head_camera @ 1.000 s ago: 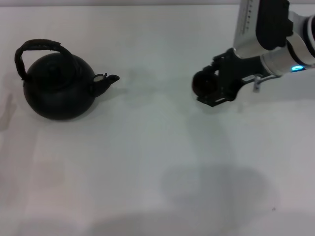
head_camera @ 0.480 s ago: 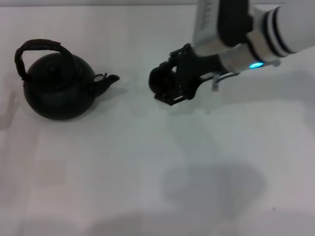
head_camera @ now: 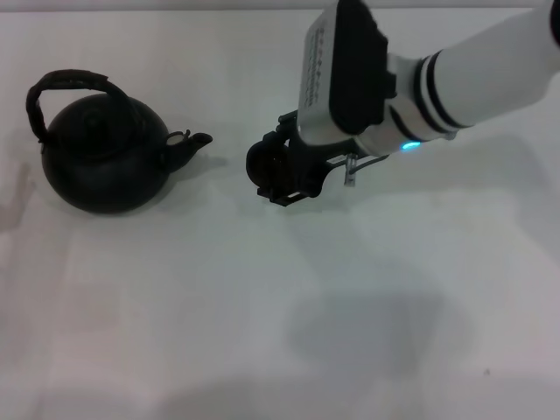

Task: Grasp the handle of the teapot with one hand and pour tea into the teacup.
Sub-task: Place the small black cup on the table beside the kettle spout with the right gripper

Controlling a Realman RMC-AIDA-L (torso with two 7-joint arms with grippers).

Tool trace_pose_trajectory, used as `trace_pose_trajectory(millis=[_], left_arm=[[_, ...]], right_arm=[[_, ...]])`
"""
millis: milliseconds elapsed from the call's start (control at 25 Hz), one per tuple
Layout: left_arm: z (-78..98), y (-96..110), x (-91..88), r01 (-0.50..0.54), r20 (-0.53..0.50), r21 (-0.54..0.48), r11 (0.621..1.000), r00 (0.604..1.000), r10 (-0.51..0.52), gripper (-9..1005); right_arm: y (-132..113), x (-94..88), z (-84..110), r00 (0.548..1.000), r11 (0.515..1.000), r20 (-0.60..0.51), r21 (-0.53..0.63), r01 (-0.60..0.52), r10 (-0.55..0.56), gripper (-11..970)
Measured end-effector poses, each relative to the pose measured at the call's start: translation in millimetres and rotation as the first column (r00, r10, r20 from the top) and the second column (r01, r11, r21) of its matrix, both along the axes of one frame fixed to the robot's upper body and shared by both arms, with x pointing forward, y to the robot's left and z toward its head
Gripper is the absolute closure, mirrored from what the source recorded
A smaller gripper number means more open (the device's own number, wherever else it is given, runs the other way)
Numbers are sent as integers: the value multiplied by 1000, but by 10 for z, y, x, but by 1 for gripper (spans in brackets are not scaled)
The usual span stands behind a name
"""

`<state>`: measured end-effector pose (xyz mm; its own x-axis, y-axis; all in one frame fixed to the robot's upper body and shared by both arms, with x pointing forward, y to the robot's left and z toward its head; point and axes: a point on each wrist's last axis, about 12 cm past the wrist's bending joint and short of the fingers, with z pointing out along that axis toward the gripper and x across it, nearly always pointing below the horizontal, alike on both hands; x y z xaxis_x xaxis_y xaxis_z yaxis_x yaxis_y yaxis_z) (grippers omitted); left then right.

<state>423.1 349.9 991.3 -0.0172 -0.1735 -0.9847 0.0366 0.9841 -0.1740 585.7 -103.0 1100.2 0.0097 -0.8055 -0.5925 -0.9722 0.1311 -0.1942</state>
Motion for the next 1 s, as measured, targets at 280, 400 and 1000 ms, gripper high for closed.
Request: trace_pose_trajectory(millis=[280,400,1000], left_arm=[[15,-10,41,7,7,1,1000,1000,-7,110],[20,-7,49,8,9,2,1000,1000,-8,110],[17,-6,68,9,2,3,1000,1000,-9,110]], right_arm=[[32,-17,-124,999,1000,34,-18,9,-9,200],[9,-22,-168,999,1000,32,-25,18,-17,197],[-31,-63,-277,999,999,45,-42,26,-24,185]])
